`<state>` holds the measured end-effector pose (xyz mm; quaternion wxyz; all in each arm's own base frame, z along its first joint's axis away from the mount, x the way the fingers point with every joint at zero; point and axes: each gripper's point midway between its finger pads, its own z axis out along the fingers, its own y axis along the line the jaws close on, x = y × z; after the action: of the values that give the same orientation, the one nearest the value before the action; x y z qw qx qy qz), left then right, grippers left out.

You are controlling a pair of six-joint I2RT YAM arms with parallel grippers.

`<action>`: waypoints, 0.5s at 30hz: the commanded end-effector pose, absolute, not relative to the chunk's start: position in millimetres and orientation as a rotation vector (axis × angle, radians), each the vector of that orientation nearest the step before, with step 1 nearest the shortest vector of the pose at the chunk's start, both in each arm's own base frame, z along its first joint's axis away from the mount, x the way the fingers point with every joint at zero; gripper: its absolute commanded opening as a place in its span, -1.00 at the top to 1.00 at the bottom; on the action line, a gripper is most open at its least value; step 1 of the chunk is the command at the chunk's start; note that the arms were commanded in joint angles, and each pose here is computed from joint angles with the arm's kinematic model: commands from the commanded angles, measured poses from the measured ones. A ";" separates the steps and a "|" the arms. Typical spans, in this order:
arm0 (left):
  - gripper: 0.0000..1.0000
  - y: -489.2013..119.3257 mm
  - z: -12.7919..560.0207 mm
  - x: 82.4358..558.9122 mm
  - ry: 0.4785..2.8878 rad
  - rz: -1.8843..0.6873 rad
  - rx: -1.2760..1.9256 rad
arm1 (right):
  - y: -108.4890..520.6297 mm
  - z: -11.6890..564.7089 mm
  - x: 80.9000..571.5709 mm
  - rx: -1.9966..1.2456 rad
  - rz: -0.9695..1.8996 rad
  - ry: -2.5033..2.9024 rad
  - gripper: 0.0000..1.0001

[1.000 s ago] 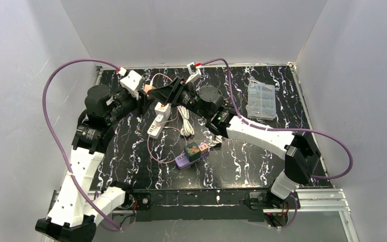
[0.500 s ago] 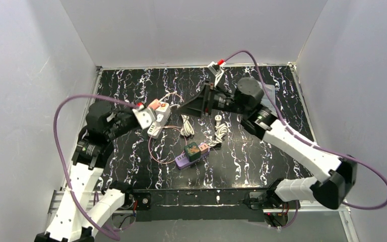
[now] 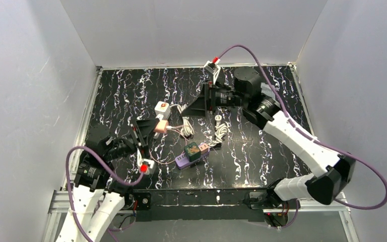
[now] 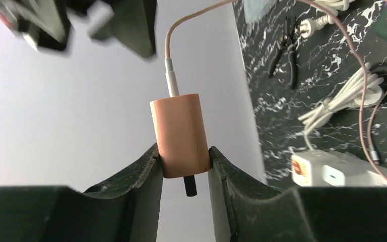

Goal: Insert the plug
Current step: Pick up the plug from the center of the board.

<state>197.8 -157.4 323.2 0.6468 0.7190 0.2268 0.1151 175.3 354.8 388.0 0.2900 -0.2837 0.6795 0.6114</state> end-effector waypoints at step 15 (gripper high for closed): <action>1.00 -186.4 307.5 127.0 -0.185 0.347 1.770 | 382.1 368.7 121.1 -0.765 2.184 1.811 -0.58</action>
<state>132.5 -179.8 303.3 0.6269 0.7730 0.0274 0.0934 147.1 385.8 331.1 0.1071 -0.2285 0.6722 0.6960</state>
